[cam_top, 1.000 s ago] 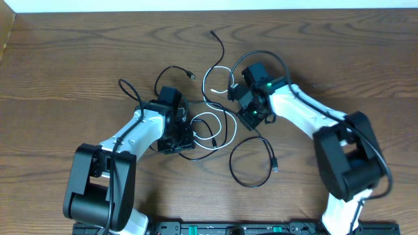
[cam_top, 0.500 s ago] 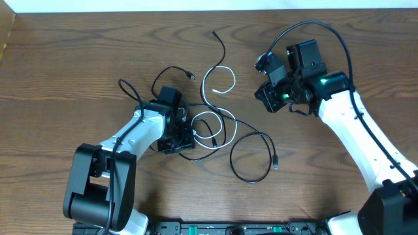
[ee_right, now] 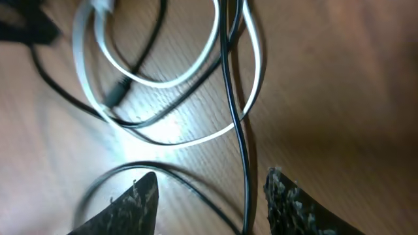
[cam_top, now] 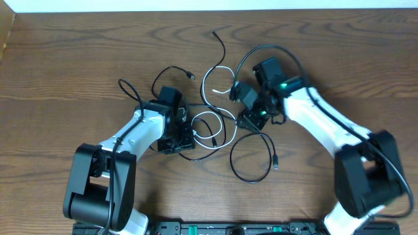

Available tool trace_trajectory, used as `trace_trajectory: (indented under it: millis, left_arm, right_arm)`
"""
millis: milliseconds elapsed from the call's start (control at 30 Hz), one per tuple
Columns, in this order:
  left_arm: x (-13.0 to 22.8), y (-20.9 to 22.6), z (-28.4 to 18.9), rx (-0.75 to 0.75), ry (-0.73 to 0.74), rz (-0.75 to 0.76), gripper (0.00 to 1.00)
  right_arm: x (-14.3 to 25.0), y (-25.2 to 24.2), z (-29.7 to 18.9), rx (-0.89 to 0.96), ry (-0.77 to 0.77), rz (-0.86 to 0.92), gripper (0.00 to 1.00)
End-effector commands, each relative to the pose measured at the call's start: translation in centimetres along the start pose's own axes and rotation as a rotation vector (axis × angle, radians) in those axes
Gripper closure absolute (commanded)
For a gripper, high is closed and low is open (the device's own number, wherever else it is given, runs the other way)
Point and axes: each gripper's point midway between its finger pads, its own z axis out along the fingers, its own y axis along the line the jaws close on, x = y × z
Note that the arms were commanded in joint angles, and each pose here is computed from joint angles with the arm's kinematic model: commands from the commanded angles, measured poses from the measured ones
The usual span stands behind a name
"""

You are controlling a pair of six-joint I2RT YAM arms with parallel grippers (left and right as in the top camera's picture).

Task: Untangle cables
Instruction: 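Bring the right gripper down into the cable pile beside the left gripper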

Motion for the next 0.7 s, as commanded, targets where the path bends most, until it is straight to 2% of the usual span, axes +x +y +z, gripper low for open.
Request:
trace_trajectory:
  millis: [0,367,467,600,667]
  left_arm:
    - [0.9,0.7,0.6,-0.025,0.026,-0.005,0.54]
    - [0.9,0.7,0.7,-0.025,0.026,-0.005,0.54]
    - [0.9,0.7,0.7,-0.025,0.026,-0.005,0.53]
    - [0.9,0.7,0.7,-0.025,0.026,-0.005,0.53]
    - [0.9,0.7,0.7,-0.025,0.026,-0.005,0.54]
  right_arm:
    - [1.5,-0.6,2.5,0.035,0.086,-0.06,0.54]
    - [1.8,-1.3,5.5,0.048,0.108,-0.074,0.57]
    - [1.8,-1.1,5.7,0.044,0.112,-0.08,0.68]
    - [2.1,-0.7,5.8,0.037,0.131,-0.078,0.9]
    - [2.5,-0.6,5.8,0.041,0.149,-0.075,0.98]
